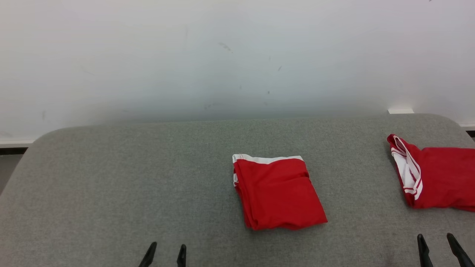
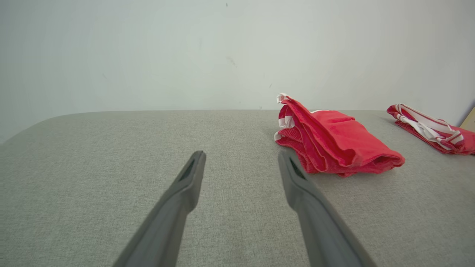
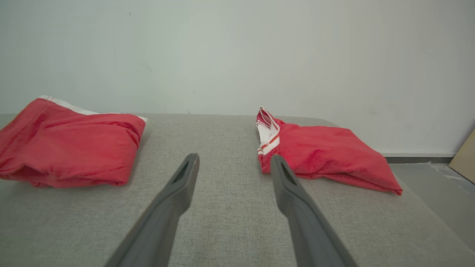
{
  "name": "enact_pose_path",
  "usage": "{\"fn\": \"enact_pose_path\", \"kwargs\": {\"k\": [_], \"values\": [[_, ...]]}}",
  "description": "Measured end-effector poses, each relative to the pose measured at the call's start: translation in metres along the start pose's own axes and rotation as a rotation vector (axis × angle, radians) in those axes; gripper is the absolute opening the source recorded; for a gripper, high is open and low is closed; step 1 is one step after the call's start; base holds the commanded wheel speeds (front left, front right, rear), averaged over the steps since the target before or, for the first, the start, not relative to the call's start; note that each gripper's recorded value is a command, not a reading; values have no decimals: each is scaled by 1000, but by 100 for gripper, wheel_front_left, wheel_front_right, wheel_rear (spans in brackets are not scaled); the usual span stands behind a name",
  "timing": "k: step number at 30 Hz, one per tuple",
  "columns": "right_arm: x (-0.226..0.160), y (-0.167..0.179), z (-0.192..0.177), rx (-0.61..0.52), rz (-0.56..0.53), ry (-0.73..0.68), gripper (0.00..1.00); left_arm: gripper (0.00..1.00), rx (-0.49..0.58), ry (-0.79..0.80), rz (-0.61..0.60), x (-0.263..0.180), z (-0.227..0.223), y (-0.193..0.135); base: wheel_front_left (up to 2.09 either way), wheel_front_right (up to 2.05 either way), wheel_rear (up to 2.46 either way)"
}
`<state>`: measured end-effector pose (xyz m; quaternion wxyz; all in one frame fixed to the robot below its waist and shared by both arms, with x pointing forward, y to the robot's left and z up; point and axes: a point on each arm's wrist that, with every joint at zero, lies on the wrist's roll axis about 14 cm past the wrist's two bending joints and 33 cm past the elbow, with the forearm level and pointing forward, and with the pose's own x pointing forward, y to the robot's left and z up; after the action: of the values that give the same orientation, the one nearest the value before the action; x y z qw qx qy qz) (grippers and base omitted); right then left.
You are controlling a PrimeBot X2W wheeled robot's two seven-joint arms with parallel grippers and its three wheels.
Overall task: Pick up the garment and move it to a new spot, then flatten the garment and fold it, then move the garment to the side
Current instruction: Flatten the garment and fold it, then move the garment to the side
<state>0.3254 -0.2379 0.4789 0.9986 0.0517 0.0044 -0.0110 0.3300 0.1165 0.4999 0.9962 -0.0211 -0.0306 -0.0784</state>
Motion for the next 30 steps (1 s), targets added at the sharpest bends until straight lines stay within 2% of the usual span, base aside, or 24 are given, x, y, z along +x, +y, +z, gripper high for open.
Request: {"fn": "enact_pose_path", "kwargs": {"k": [22, 24, 27, 30], "values": [[8, 12, 0, 16, 37, 1, 100, 100, -4, 7, 20, -4, -2, 4, 0, 0, 0], [9, 18, -7, 65, 47, 23, 100, 100, -4, 8, 23, -4, -2, 5, 0, 0, 0], [11, 39, -30, 227, 91, 145, 100, 100, -4, 13, 28, -3, -4, 7, 0, 0, 0], [31, 54, -21, 351, 172, 233, 100, 100, -1, 19, 23, 0, -6, 7, 0, 0, 0]]}}
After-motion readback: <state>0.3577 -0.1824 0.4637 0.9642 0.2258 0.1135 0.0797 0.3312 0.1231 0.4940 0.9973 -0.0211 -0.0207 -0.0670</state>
